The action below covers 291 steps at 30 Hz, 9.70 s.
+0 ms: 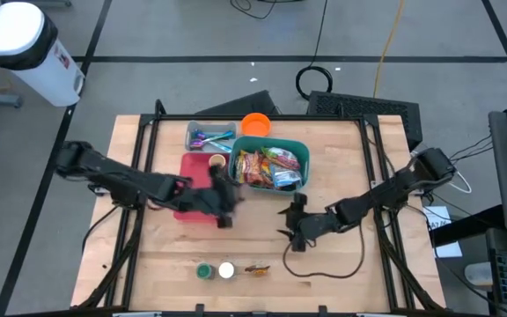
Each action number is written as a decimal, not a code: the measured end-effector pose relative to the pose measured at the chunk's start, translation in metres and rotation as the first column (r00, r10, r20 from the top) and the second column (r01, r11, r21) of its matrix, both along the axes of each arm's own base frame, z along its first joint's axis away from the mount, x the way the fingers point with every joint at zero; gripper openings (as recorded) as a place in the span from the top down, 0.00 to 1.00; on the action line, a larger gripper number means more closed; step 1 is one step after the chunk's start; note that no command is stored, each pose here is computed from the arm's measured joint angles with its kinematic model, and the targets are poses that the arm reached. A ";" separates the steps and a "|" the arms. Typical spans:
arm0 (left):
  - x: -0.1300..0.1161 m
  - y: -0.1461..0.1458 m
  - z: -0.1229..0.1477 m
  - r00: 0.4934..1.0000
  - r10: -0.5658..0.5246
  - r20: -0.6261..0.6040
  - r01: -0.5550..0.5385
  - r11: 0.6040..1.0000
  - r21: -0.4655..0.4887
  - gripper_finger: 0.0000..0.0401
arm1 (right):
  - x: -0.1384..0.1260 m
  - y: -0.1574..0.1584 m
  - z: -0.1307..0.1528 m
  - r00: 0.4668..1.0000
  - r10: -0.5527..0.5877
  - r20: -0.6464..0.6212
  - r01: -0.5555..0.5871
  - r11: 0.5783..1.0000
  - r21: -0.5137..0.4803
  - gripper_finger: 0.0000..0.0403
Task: Pick & Place Food Item
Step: Put the brown spice bottle into the red bin, then put the orange spice pack into the red bin
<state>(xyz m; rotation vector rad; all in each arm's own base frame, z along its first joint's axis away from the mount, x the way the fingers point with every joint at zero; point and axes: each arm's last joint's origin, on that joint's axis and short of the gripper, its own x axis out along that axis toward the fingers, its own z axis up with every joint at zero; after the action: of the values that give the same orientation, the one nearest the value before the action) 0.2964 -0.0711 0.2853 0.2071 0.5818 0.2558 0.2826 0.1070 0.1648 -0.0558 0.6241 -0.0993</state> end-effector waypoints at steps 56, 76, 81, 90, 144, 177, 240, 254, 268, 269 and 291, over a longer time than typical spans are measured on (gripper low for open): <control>-0.130 0.135 -0.145 0.770 0.616 -0.168 -0.631 0.694 -0.346 0.20 | -0.004 0.002 0.012 0.993 -0.009 0.117 0.002 0.998 0.059 0.38; -0.120 0.135 -0.131 0.812 0.564 -0.149 -0.564 0.693 -0.449 0.10 | -0.004 0.002 0.012 0.994 -0.008 0.112 0.002 0.998 0.057 0.38; -0.121 0.136 -0.131 0.820 0.554 -0.147 -0.561 0.723 -0.403 0.10 | -0.005 0.005 0.012 0.994 0.004 0.110 -0.010 0.998 0.056 0.38; -0.122 0.136 -0.128 0.838 0.528 -0.139 -0.538 0.758 -0.367 0.10 | -0.011 0.017 0.011 0.993 0.047 0.106 -0.053 0.997 0.054 0.38; -0.139 0.080 -0.039 0.853 0.111 0.510 0.147 0.887 -0.438 0.10 | 0.044 0.087 -0.071 0.919 0.324 0.227 -0.371 0.904 0.211 0.77; -0.038 0.009 -0.035 0.884 -0.276 0.376 0.407 0.851 -0.331 0.10 | 0.014 0.023 0.026 0.991 0.095 0.096 -0.106 0.989 0.106 0.95; -0.094 -0.020 -0.006 0.878 0.444 0.180 -0.434 0.896 -0.093 0.99 | -0.005 0.032 0.029 0.985 0.168 0.029 -0.170 0.983 0.069 0.72; -0.156 0.028 -0.049 0.660 0.718 0.220 -0.675 0.696 -0.246 0.99 | -0.004 0.033 0.031 0.985 0.167 0.048 -0.170 0.983 0.075 0.72; -0.168 0.066 -0.087 0.485 0.873 0.038 -0.839 0.478 -0.260 0.98 | -0.003 0.033 0.033 0.984 0.165 0.071 -0.171 0.982 0.082 0.72; -0.167 0.067 -0.087 0.484 0.875 0.030 -0.842 0.474 -0.258 0.99 | -0.003 0.033 0.033 0.984 0.165 0.071 -0.171 0.982 0.082 0.73; -0.136 0.083 -0.106 0.508 0.856 -0.096 -0.859 0.495 -0.131 0.96 | -0.003 0.033 0.033 0.983 0.165 0.078 -0.171 0.982 0.084 0.74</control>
<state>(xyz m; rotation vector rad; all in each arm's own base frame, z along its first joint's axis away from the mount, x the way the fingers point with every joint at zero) 0.1609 0.0118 0.1797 -0.2806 0.6875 1.2038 0.2800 0.1405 0.1981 -0.0169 0.5499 0.0906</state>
